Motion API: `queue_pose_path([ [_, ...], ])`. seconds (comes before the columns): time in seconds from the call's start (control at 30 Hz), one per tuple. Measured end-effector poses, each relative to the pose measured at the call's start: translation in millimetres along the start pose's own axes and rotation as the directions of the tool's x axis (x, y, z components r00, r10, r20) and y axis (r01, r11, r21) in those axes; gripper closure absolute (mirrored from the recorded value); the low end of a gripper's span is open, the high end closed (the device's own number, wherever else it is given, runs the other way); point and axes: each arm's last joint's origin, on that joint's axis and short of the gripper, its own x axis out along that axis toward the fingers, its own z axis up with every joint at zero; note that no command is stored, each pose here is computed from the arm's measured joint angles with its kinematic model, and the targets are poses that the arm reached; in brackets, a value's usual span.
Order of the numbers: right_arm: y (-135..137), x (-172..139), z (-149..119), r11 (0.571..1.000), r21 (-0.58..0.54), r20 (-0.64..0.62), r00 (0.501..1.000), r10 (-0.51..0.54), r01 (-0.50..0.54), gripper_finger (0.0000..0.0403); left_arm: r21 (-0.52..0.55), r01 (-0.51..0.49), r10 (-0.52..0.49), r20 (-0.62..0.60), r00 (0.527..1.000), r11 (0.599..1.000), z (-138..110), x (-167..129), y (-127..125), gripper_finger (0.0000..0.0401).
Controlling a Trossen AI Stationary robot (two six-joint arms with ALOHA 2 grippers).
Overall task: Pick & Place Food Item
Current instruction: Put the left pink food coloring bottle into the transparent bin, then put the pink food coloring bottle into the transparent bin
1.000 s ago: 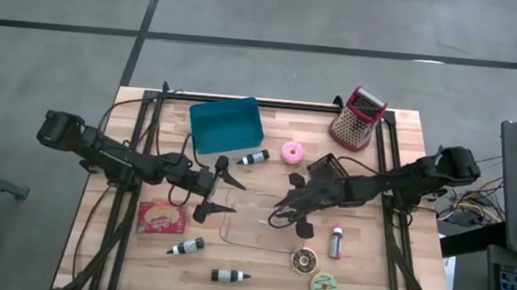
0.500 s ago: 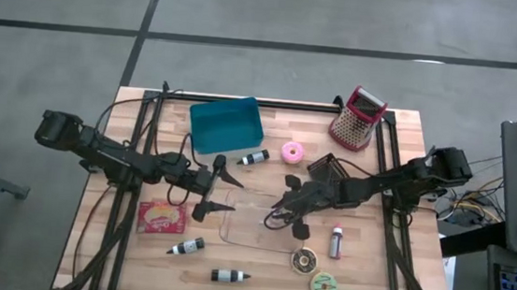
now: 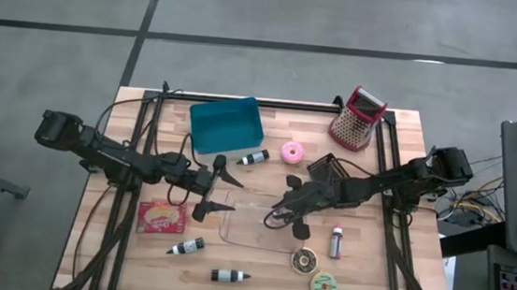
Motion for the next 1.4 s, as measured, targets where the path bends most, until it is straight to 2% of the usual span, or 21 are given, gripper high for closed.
queue_pose_path([
  [0.07, 0, 0, 0, 1.000, 0.001, -0.002, 1.000, -0.001, 0.001, 0.0278, 0.000, 0.000, 0.000, 0.000, 1.000, 1.000, 0, 0, 0, 0.0080],
  [0.2, 0, 0, -2, 1.000, 0.010, -0.013, 1.000, -0.003, 0.003, 0.0217, 0.000, 0.000, 0.000, 0.000, 1.000, 1.000, 0, 0, 0, 0.0080],
  [0.33, 0, 0, -1, 1.000, 0.010, -0.012, 1.000, -0.002, 0.002, 0.0193, 0.000, 0.000, 0.000, 0.000, 1.000, 1.000, 0, 0, 0, 0.0080],
  [0.6, 1, -1, 4, 1.000, -0.004, 0.007, 1.000, 0.001, -0.001, 0.0188, 0.000, -0.001, 0.001, -0.001, 1.000, 1.000, 0, 0, 0, 0.0080],
  [1.07, 8, -10, 28, 0.998, -0.065, 0.091, 0.996, 0.015, -0.009, 0.0186, -0.001, 0.000, 0.000, -0.010, 1.000, 1.000, -1, 0, 0, 0.0080],
  [1.2, 8, -21, 32, 0.996, -0.083, 0.101, 0.994, -0.031, 0.040, 0.0186, -0.003, -0.006, 0.006, -0.025, 1.000, 1.000, -3, 0, 0, 0.0080],
  [1.4, 5, -45, 36, 0.978, -0.132, 0.075, 0.985, -0.154, 0.163, 0.0186, 0.007, -0.111, 0.112, -0.071, 0.991, 0.994, -7, -1, 4, 0.0080],
])
